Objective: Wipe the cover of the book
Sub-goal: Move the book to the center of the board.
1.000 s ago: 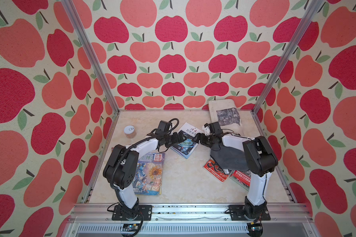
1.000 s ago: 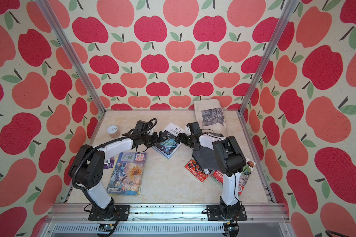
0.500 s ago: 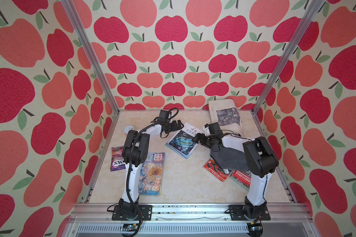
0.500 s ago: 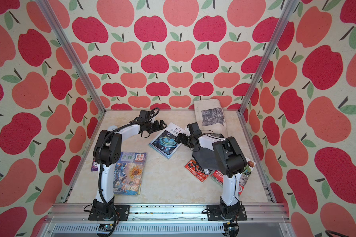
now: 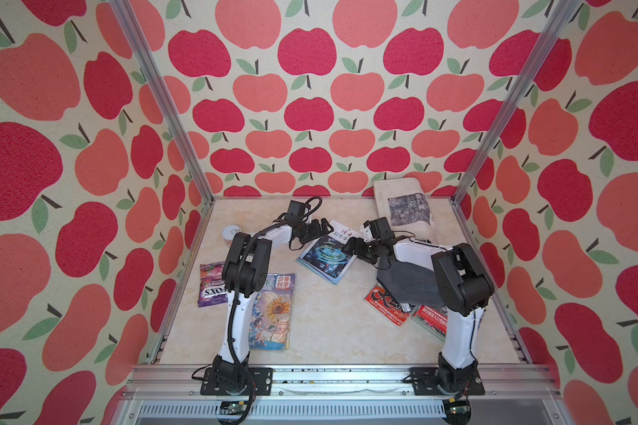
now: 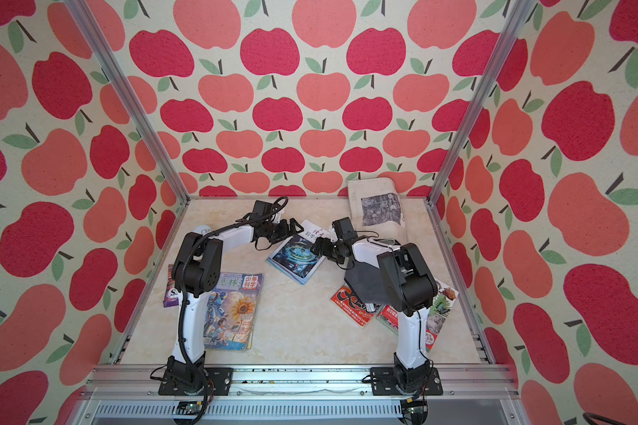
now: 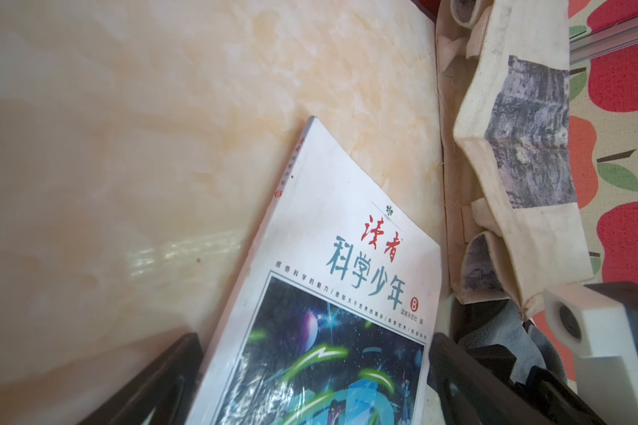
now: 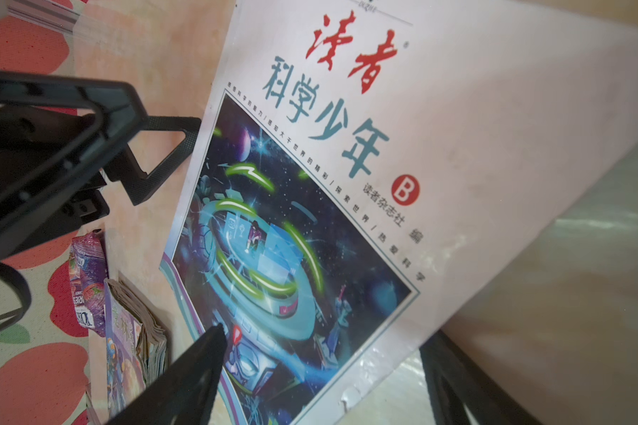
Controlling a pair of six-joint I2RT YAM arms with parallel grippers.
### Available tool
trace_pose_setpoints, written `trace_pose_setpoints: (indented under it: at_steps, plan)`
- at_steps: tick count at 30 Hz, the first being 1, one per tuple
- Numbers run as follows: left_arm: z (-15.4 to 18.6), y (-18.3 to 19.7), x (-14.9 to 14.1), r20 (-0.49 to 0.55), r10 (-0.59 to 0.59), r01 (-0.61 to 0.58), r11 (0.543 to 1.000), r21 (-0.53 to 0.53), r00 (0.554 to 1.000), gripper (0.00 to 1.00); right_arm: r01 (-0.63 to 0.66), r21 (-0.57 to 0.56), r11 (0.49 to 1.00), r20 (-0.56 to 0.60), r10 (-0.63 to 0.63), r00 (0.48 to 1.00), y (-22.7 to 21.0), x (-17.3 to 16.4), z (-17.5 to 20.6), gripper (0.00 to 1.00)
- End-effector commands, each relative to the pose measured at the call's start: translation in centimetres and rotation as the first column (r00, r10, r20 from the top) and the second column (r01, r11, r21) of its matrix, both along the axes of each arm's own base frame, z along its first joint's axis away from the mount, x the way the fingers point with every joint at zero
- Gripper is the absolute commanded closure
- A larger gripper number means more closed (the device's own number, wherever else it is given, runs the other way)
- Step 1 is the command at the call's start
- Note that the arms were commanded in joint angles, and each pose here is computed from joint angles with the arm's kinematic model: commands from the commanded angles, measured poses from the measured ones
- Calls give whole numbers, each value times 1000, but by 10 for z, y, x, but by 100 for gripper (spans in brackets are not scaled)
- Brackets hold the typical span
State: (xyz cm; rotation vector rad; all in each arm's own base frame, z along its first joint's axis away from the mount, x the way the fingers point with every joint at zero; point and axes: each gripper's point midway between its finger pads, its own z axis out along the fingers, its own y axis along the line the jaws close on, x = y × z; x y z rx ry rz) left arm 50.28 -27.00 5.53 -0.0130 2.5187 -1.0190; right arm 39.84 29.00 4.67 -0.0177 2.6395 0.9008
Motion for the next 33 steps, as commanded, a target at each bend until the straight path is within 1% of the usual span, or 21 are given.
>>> trace_pose_setpoints:
  at_steps: [1, 6, 9, 15, 19, 24, 27, 28, 29, 31, 33]
  plan:
    - [-18, -5, -45, -144, -21, 19, 1000, -18, 989, 1, -24, -44, 999, -58, 21, 998, -8, -9, -17, 13]
    - [-14, -6, -82, -177, -23, 16, 999, -39, 984, 1, -54, -55, 997, -53, 51, 997, -10, -14, -12, 13]
    - [-5, -9, -103, -178, -29, 22, 999, -45, 984, 1, -66, -52, 996, -64, 63, 996, -13, -25, -11, 14]
    - [13, -12, -151, -180, -41, 38, 999, -20, 983, 1, -120, -43, 992, -87, 116, 989, -10, -69, -10, 14]
    - [24, -5, -177, -167, -36, 30, 999, -35, 985, 1, -158, -42, 986, -91, 154, 984, -7, -101, -8, 14]
    - [22, 16, -205, -164, 4, -5, 1000, -1, 986, 1, -198, -14, 980, -90, 196, 977, -1, -131, 2, 14]
    - [17, 24, -216, -179, 17, -15, 1000, 15, 984, 1, -224, -21, 974, -80, 221, 972, -1, -142, 11, 14]
    - [16, 26, -218, -183, 19, -15, 1000, 21, 983, 1, -229, -38, 973, -69, 226, 972, -2, -144, 14, 14]
    - [13, 28, -220, -192, 22, -16, 999, 34, 981, 1, -235, -80, 969, -52, 231, 972, -7, -146, 17, 14]
    - [11, 29, -223, -200, 21, -10, 998, 55, 980, 1, -237, -196, 952, -7, 240, 971, -22, -144, 28, 14]
    - [11, 32, -226, -198, 25, -9, 997, 82, 980, 1, -213, -311, 926, 56, 242, 969, -43, -139, 47, 13]
